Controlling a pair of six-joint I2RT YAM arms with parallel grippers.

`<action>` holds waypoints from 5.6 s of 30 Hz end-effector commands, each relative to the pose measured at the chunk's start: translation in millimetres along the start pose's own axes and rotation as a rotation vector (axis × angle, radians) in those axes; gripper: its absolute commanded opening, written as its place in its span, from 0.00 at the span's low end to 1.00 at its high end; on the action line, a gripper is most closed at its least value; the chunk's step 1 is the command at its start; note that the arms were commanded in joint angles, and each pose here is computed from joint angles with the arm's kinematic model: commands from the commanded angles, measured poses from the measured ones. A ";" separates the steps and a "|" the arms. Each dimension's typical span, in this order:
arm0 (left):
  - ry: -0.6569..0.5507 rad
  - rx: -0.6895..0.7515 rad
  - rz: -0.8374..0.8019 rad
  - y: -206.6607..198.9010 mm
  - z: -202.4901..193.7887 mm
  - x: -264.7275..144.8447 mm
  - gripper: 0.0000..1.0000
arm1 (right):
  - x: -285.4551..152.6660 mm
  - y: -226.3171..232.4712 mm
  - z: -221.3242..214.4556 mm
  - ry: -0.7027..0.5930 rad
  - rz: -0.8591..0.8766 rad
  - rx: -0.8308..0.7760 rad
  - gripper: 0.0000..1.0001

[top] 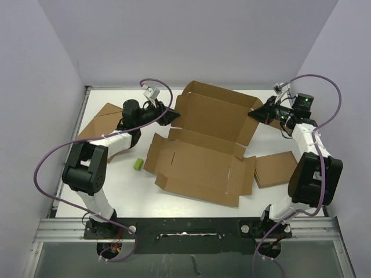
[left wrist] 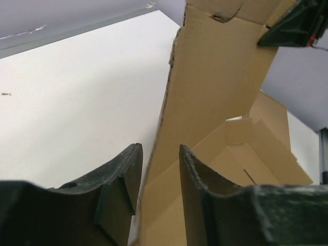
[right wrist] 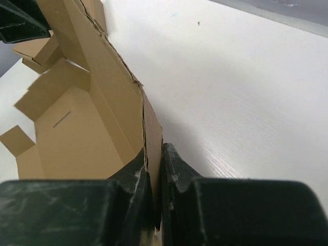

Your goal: Fold the paper box

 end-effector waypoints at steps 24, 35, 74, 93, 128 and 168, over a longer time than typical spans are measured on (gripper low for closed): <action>-0.177 -0.476 0.302 -107.8 -27.5 -140.2 0.53 | -46.9 49.7 66.3 -0.166 -0.037 0.037 0.00; -0.147 -0.578 0.164 -128.3 -12.9 -106.6 0.52 | -59.5 71.8 129.4 -0.230 0.049 0.102 0.00; -0.381 -0.561 0.070 -160.5 40.4 10.8 0.87 | -39.7 110.5 116.1 -0.189 0.183 0.363 0.00; -0.326 -0.111 -0.068 -127.7 118.3 -71.2 0.94 | -53.8 150.4 158.0 -0.102 0.067 -0.364 0.00; -0.129 0.325 -0.470 -49.9 160.1 14.4 0.37 | -69.2 185.6 171.5 -0.128 0.210 -0.428 0.00; -0.118 0.322 -0.582 -58.8 161.6 2.3 0.00 | -49.4 157.0 180.6 -0.110 0.167 -0.506 0.21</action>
Point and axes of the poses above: each gripper's point midway between its finger pads, its own x axis out along the fingers, its own y axis along the line the jaws close on, z = x × y, the point moved 7 cm from there along -x, back along the fingers, and after that the axes turned 5 degrees about -x, right-handed, at the moved point
